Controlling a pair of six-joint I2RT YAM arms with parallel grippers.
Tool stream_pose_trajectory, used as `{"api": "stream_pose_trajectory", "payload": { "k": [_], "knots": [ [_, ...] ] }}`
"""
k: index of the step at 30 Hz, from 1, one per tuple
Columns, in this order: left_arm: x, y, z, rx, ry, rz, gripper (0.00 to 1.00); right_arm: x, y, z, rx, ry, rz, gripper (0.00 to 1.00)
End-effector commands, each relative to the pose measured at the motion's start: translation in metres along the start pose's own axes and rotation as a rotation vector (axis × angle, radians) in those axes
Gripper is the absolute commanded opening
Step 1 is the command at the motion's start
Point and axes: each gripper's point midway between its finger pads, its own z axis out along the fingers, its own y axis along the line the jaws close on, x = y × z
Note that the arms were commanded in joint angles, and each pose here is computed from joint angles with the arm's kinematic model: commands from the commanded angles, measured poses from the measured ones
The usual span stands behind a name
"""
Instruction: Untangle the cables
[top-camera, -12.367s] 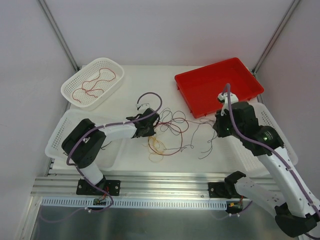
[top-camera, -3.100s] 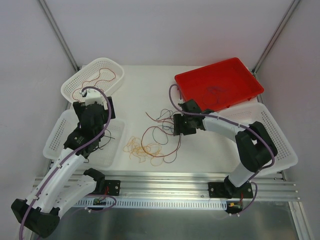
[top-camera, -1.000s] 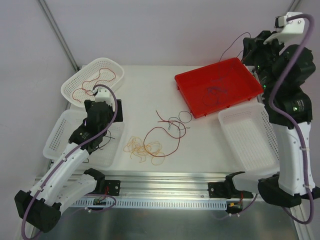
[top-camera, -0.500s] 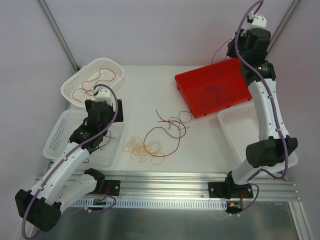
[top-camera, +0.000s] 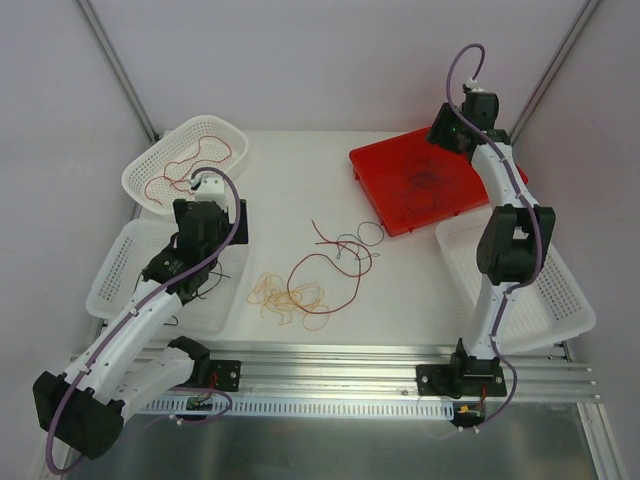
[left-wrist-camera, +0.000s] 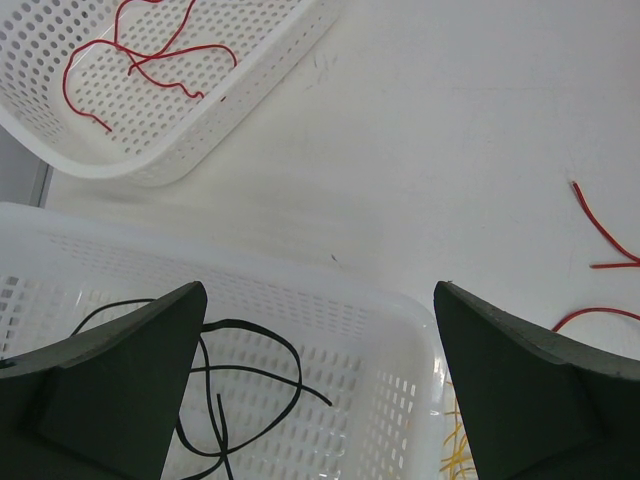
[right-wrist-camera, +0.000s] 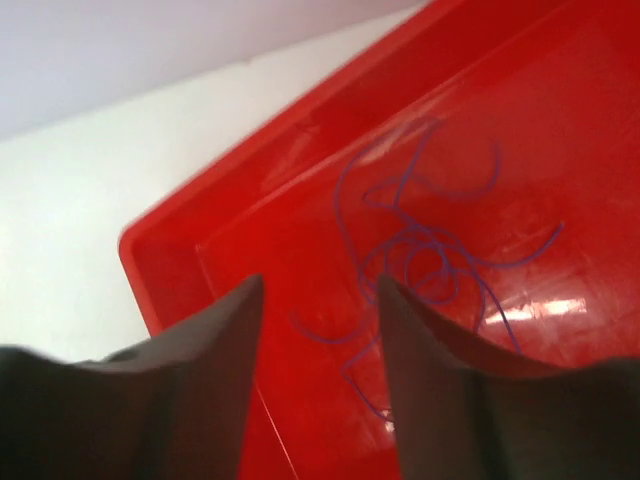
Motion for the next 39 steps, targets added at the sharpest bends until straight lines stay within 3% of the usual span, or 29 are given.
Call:
{"api": "stream_pose_trajectory", "payload": {
  "k": [1,2,5,14,19,28,39],
  "knots": [
    [-0.008,-0.004,0.002,0.022,-0.025,-0.017,0.99,-0.01,0.029,-0.022,-0.121,-0.006,0.019,0.55],
    [-0.008,-0.004,0.002,0.024,-0.025,-0.018,0.99,0.001,0.027,-0.024,-0.119,0.019,0.015,0.66],
    [-0.008,-0.004,0.001,0.027,-0.027,-0.021,0.99,0.003,0.036,-0.048,-0.132,0.017,-0.039,0.77],
    [-0.013,-0.004,-0.003,0.036,-0.044,-0.034,0.99,0.078,0.076,-0.113,-0.213,0.178,-0.315,0.9],
    [-0.013,-0.004,-0.004,0.04,-0.048,-0.035,0.99,0.148,0.102,-0.139,-0.305,0.336,-0.502,0.91],
    [-0.015,-0.004,-0.006,0.042,-0.056,-0.039,0.99,0.244,0.122,-0.144,-0.397,0.524,-0.658,0.89],
    [-0.013,-0.004,-0.005,0.04,-0.049,-0.034,0.99,0.303,0.133,-0.106,-0.401,0.602,-0.914,0.84]
  ]
}}
